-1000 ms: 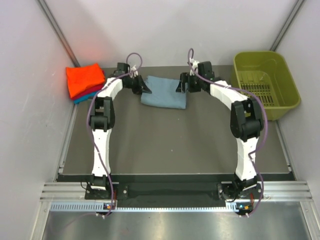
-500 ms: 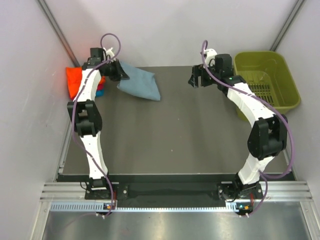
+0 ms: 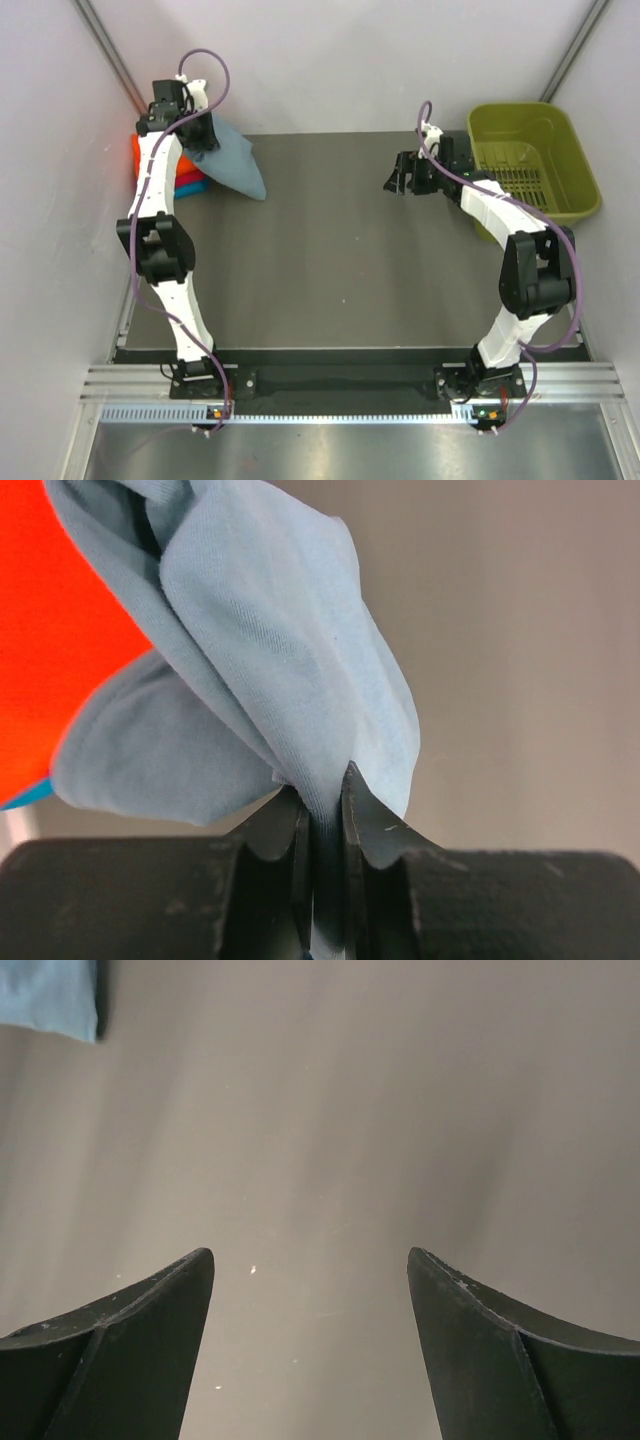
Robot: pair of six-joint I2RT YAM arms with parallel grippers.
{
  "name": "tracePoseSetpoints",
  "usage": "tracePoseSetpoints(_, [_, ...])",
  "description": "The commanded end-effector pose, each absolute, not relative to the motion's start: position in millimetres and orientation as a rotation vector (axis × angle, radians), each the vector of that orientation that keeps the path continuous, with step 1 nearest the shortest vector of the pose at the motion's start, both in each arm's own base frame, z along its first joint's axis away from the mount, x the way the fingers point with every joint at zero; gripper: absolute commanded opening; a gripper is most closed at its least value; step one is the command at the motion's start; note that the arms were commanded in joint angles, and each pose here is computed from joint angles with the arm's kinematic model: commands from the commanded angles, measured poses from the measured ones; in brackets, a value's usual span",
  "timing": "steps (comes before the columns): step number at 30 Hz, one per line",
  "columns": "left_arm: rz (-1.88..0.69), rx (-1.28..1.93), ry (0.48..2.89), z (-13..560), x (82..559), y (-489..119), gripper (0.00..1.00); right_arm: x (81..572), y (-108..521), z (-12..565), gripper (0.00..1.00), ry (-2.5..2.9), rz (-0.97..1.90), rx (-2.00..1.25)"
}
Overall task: Fold and stack the t-shirts
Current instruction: Neatly place the folded tshirt to the corner
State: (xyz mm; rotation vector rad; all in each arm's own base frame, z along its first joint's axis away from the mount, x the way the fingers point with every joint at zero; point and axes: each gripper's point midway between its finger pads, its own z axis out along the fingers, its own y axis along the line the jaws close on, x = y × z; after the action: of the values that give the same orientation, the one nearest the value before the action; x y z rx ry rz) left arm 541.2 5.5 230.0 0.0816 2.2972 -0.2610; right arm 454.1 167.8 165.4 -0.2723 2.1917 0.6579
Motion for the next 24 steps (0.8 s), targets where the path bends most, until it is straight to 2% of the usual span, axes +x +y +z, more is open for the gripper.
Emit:
tracePoseSetpoints(1, [-0.051, 0.127, 2.117, 298.3, 553.0, 34.2, 0.0, 456.4, 176.2, 210.0, 0.78, 2.052, 0.728, -0.267])
tracePoseSetpoints(12, [0.173, 0.123, 1.945, 339.3, 592.6, 68.0, 0.0, 460.2, 179.4, 213.8, 0.78, 2.029, 0.739, -0.265])
tracePoseSetpoints(24, [0.272, 0.099, 1.882, 359.2, 595.3, 101.9, 0.0, 461.2, 185.4, 212.2, 0.78, 2.035, 0.733, -0.285])
